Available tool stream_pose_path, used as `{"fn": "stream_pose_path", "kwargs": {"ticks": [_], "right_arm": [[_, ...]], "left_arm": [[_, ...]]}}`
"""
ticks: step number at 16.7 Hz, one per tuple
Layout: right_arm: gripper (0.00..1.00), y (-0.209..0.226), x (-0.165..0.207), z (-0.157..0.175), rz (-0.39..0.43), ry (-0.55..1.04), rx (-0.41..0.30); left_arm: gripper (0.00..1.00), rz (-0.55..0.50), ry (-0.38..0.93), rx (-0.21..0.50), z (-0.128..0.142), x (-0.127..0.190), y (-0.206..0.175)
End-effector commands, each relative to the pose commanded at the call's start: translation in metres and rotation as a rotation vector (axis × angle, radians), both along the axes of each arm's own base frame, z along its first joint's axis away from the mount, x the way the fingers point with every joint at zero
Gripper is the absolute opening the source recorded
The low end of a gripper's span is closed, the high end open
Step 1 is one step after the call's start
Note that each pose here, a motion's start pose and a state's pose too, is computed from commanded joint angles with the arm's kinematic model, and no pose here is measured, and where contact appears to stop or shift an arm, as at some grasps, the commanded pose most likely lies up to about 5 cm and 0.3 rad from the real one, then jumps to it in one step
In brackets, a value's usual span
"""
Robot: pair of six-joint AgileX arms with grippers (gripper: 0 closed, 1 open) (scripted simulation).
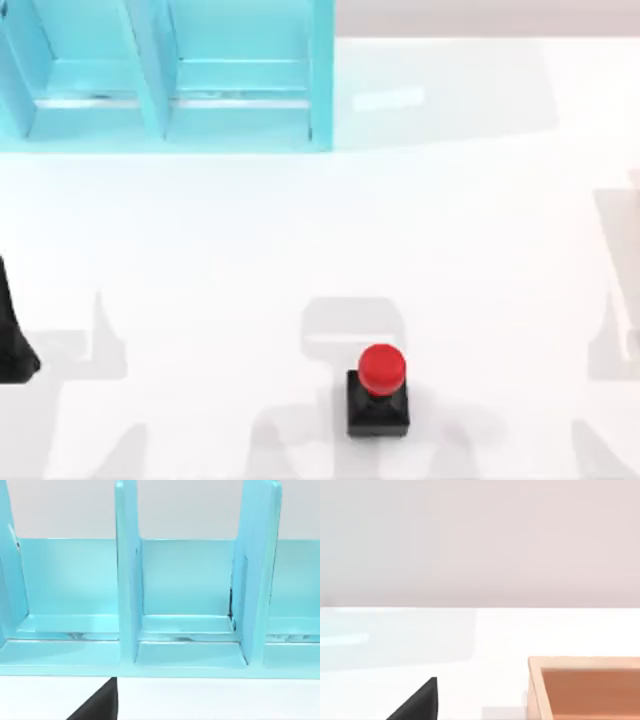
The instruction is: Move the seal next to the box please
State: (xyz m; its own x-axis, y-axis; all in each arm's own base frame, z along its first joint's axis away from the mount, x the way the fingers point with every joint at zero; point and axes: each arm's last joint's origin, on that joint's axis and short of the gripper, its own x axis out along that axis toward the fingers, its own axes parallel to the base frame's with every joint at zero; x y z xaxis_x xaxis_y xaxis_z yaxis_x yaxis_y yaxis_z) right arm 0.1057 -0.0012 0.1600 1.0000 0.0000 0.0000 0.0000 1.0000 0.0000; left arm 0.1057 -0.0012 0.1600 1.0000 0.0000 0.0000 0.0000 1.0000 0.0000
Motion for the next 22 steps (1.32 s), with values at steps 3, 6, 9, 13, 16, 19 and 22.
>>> {"fn": "stream_pose_path", "kwargs": {"ticks": [3,6,9,13,16,19,22], "right_arm": [[1.00,0.001,0.000,0.002,0.008,0.008,0.007],[1.00,0.009,0.001,0.016,0.077,0.083,0.066],[1.00,0.025,0.007,0.046,0.187,0.238,0.154],[1.00,0.061,0.029,0.090,0.303,0.553,0.243],[1.00,0.101,0.052,0.117,0.335,0.806,0.260],[1.00,0.150,0.075,0.130,0.310,1.045,0.232],[1.00,0.200,0.093,0.129,0.240,1.247,0.172]], "left_arm": [[1.00,0.000,0.000,0.000,0.000,0.000,0.000],[1.00,0.000,0.000,0.000,0.000,0.000,0.000],[1.00,0.000,0.000,0.000,0.000,0.000,0.000],[1.00,0.000,0.000,0.000,0.000,0.000,0.000],[1.00,0.000,0.000,0.000,0.000,0.000,0.000],[1.00,0.000,0.000,0.000,0.000,0.000,0.000],[1.00,0.000,0.000,0.000,0.000,0.000,0.000]]}}
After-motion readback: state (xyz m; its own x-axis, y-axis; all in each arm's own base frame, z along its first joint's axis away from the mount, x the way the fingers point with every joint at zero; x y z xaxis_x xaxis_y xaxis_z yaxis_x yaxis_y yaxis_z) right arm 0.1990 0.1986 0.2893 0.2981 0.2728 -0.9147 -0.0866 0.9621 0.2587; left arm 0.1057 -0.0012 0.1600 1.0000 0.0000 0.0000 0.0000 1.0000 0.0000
